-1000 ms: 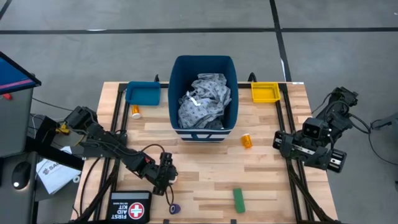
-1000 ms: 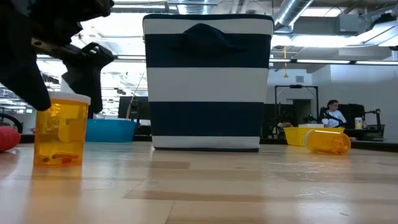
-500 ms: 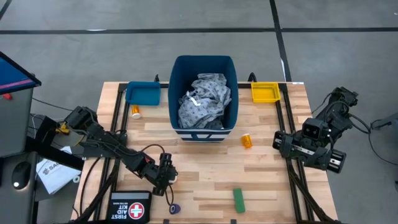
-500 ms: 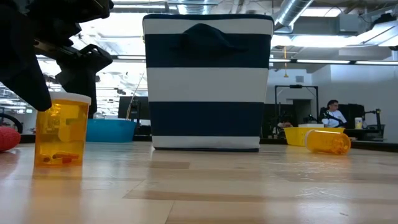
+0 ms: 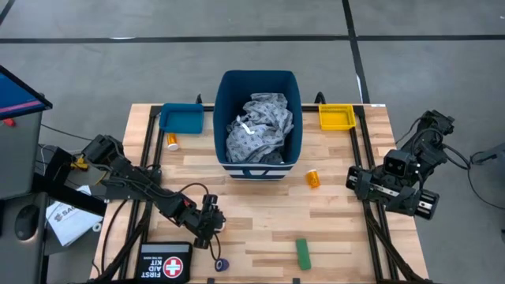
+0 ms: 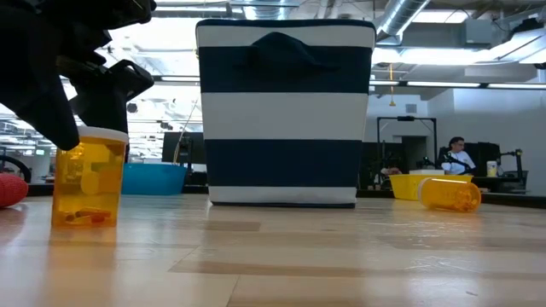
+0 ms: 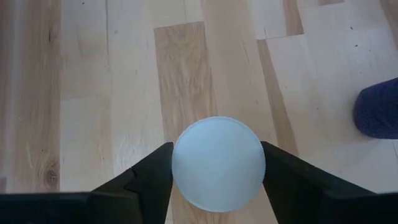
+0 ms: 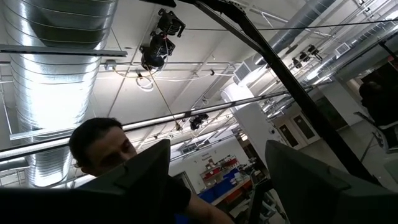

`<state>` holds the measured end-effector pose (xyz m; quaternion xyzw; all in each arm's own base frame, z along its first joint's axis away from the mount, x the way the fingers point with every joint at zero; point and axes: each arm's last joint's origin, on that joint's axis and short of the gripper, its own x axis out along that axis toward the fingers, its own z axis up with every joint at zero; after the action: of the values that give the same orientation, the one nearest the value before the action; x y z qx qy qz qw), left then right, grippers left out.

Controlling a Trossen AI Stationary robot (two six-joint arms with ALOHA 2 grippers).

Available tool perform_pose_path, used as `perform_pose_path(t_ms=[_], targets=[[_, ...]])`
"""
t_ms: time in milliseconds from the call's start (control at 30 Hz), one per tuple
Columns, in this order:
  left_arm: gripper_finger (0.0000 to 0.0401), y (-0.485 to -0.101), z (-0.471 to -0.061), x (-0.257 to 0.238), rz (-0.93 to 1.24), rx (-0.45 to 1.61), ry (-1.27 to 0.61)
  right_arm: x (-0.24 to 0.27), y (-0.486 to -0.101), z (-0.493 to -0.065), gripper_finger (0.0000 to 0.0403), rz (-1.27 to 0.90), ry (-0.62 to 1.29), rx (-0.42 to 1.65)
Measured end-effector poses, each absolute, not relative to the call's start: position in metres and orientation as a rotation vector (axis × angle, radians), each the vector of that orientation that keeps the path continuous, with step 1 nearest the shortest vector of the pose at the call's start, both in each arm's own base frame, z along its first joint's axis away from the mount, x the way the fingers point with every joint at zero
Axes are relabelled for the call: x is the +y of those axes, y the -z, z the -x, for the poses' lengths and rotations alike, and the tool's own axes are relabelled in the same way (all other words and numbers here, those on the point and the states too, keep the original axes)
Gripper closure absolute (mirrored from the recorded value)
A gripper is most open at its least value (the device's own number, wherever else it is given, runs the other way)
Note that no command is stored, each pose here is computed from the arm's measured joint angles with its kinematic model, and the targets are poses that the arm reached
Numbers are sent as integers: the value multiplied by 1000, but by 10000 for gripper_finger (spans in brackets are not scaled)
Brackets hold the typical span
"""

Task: Pick & place medical supplies in basket/bin
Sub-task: Put the bottom orange pill bottle into the blue bin

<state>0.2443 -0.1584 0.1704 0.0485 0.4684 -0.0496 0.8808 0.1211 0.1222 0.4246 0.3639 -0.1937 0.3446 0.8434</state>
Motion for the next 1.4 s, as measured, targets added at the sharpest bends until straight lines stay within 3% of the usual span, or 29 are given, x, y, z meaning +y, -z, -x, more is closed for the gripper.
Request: perform_pose_path(t_ms=[367,667,1067,1400], targets=[[197,-176,-238,-147,-85,1014,9,122,-425,-121,143,-769,-728,-409],[200,-221,-209,-103,7,1015,-195,122,-425,-121,143,-769,-728,-410],[200,-264,-166,-37,329,920,-523,122,-424,-121,143,-751,-723,-400],[198,-279,-157,17,321,774,-875,117,-426,-117,143,-742,-718,-408]])
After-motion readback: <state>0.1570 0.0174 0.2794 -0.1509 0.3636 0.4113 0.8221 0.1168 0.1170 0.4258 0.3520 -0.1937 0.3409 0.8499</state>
